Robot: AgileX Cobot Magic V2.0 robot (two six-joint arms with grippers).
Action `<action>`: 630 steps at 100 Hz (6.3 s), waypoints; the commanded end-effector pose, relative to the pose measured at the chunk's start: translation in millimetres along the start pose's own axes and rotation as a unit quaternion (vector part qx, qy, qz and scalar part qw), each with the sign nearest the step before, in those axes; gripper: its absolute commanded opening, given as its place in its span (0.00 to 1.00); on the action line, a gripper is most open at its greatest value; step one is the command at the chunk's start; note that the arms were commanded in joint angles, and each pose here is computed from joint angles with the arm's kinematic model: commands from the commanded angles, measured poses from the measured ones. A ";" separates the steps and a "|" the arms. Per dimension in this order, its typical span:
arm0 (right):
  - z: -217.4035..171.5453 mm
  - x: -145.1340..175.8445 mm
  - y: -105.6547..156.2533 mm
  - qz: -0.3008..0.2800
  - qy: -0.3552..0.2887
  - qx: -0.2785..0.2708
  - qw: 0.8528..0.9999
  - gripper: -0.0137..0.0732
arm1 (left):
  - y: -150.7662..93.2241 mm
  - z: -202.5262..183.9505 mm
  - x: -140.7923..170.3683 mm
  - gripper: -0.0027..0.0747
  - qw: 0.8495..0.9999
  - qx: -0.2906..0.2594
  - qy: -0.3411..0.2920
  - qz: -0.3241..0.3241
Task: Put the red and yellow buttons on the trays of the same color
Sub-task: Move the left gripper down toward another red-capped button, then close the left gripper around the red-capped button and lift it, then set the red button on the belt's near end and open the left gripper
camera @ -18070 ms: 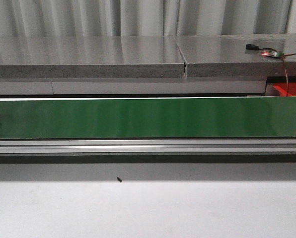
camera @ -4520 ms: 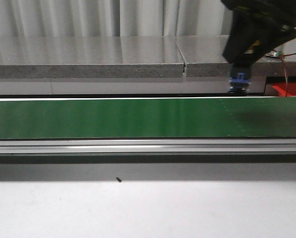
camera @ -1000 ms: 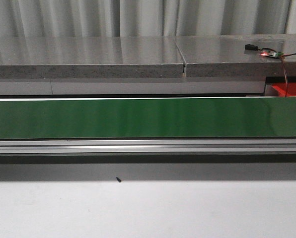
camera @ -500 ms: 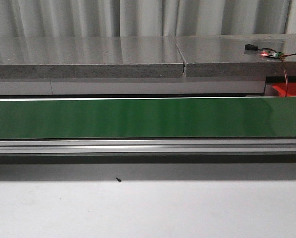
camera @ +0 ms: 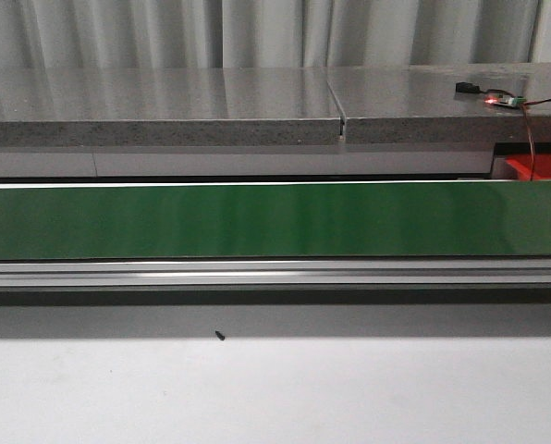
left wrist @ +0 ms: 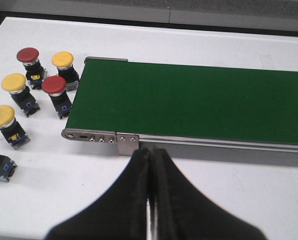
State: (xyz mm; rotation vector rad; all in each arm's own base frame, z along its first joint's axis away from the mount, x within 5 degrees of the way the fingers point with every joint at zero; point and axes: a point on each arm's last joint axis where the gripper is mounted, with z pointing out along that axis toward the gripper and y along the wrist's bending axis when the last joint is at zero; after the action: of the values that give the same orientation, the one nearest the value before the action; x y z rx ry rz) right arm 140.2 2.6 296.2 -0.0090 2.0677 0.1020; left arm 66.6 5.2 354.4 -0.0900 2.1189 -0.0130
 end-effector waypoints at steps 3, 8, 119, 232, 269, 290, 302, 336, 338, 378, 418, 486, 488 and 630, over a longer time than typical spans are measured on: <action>-5.1 -14.3 -0.1 0.002 -0.049 0.005 0.999 0.09 | -8.8 11.2 -25.6 0.01 1.000 0.009 -0.024 -0.006; -5.1 -14.4 -0.2 0.002 -0.049 0.005 0.999 0.09 | -12.2 19.3 -31.6 0.01 1.000 0.008 -0.012 -0.007; -5.1 -14.2 -0.1 0.002 -0.048 0.005 0.999 0.08 | 143.6 173.6 -46.9 0.51 0.944 -0.171 0.157 -0.234; -5.1 -14.9 -0.3 0.002 -0.052 0.006 0.999 0.08 | 227.4 243.6 -33.4 0.77 0.911 -0.085 0.379 -0.138; -5.1 -14.8 -0.3 0.002 -0.051 0.006 0.999 0.08 | 231.8 257.5 -16.1 0.70 0.898 -0.066 0.414 -0.133; -5.1 -14.8 -0.3 0.002 -0.051 0.006 0.999 0.08 | 233.0 258.5 -17.0 0.61 0.903 -0.067 0.407 -0.122; -5.1 -14.8 -0.3 0.002 -0.051 0.006 0.999 0.08 | 232.9 258.4 -16.9 0.39 0.902 -0.067 0.408 -0.122; -5.0 -13.9 0.0 0.002 -0.046 0.004 0.999 0.08 | 227.4 254.7 -21.5 0.25 0.904 -0.053 0.402 -0.137; -5.0 -13.9 0.0 0.002 -0.046 0.004 0.999 0.08 | 226.5 253.4 -22.8 0.25 0.904 -0.051 0.401 -0.138; -5.1 -14.1 -0.1 0.002 -0.048 0.005 0.999 0.08 | 172.0 208.0 -83.5 0.25 0.939 -0.052 0.323 -0.107; -5.0 -13.7 0.1 0.002 -0.045 0.004 0.999 0.08 | 81.4 226.8 -139.6 0.25 0.949 -0.020 0.314 0.028; -5.0 -13.6 0.1 0.002 -0.045 0.004 0.999 0.08 | 65.4 275.9 -117.4 0.42 0.926 0.028 0.377 0.008; -5.0 -13.6 0.1 0.002 -0.045 0.004 0.999 0.08 | 65.4 276.0 -117.5 0.46 0.926 0.027 0.377 0.009; -5.0 -13.6 0.1 0.002 -0.045 0.004 0.999 0.08 | 187.4 218.1 -90.9 0.67 0.930 -0.108 0.304 -0.174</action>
State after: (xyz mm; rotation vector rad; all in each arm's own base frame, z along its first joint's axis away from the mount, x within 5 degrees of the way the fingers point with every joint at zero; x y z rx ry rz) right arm 140.3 2.7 296.4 -0.0055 2.0654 0.1059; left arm 287.6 201.5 297.6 -0.6566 2.7618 -0.0444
